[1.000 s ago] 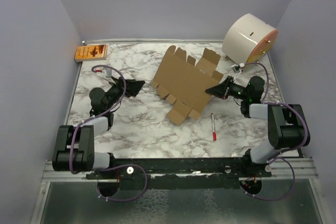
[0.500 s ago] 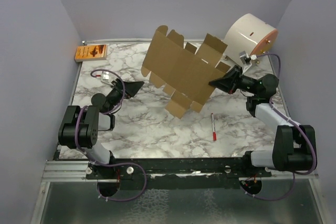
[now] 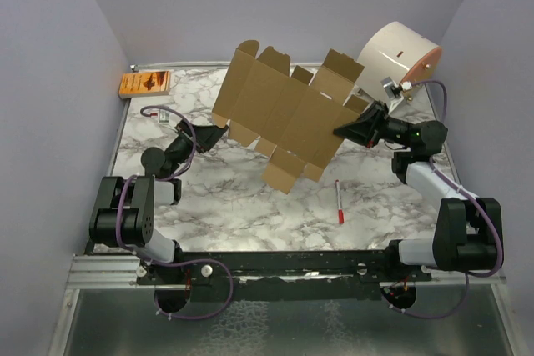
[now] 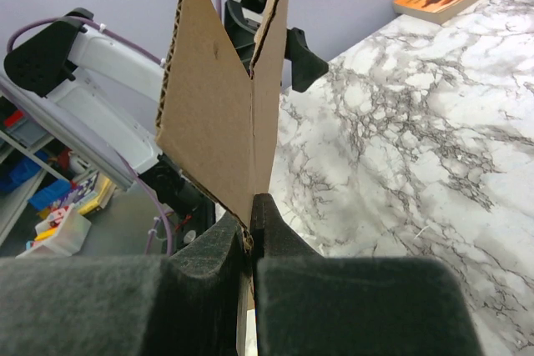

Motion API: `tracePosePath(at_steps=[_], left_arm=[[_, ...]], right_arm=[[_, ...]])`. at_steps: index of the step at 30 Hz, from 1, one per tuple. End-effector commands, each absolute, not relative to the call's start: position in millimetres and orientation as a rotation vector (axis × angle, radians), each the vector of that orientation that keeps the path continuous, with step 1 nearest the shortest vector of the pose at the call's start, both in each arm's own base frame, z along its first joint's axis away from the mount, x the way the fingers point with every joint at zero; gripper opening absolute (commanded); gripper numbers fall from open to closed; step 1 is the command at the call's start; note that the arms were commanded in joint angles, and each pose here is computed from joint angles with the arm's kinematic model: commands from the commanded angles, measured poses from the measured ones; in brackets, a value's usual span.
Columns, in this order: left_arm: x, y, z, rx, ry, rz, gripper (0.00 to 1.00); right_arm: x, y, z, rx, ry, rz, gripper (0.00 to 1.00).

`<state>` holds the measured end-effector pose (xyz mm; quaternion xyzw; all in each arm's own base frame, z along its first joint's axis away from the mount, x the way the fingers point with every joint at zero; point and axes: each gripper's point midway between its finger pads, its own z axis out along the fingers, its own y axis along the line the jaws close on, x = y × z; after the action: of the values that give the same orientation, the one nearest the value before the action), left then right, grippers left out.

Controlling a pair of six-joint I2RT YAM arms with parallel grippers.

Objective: Fold the paper box

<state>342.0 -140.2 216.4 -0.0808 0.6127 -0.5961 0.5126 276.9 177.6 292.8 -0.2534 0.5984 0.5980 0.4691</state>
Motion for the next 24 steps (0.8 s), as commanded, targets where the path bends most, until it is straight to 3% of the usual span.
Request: tracePosePath(at_steps=[1, 8, 16, 24], left_arm=[[310.7, -144.2, 264.5, 0.042, 1.273, -1.430, 0.90], [311.8, -145.1, 252.1, 0.003, 1.332, -1.492, 0.81], [292.1, -147.1, 289.1, 0.173, 1.215, -1.407, 0.87], [310.4, -146.8, 300.6, 0.186, 1.224, -1.459, 0.88]], right_arm=[[274.2, 175.9, 313.3, -0.681, 1.409, 1.435, 0.01], [275.9, 170.7, 329.1, -0.675, 1.386, 1.430, 0.01], [278.3, 169.5, 320.0, -0.661, 1.416, 1.429, 0.01], [269.2, 170.3, 322.3, -0.688, 1.415, 1.443, 0.01]])
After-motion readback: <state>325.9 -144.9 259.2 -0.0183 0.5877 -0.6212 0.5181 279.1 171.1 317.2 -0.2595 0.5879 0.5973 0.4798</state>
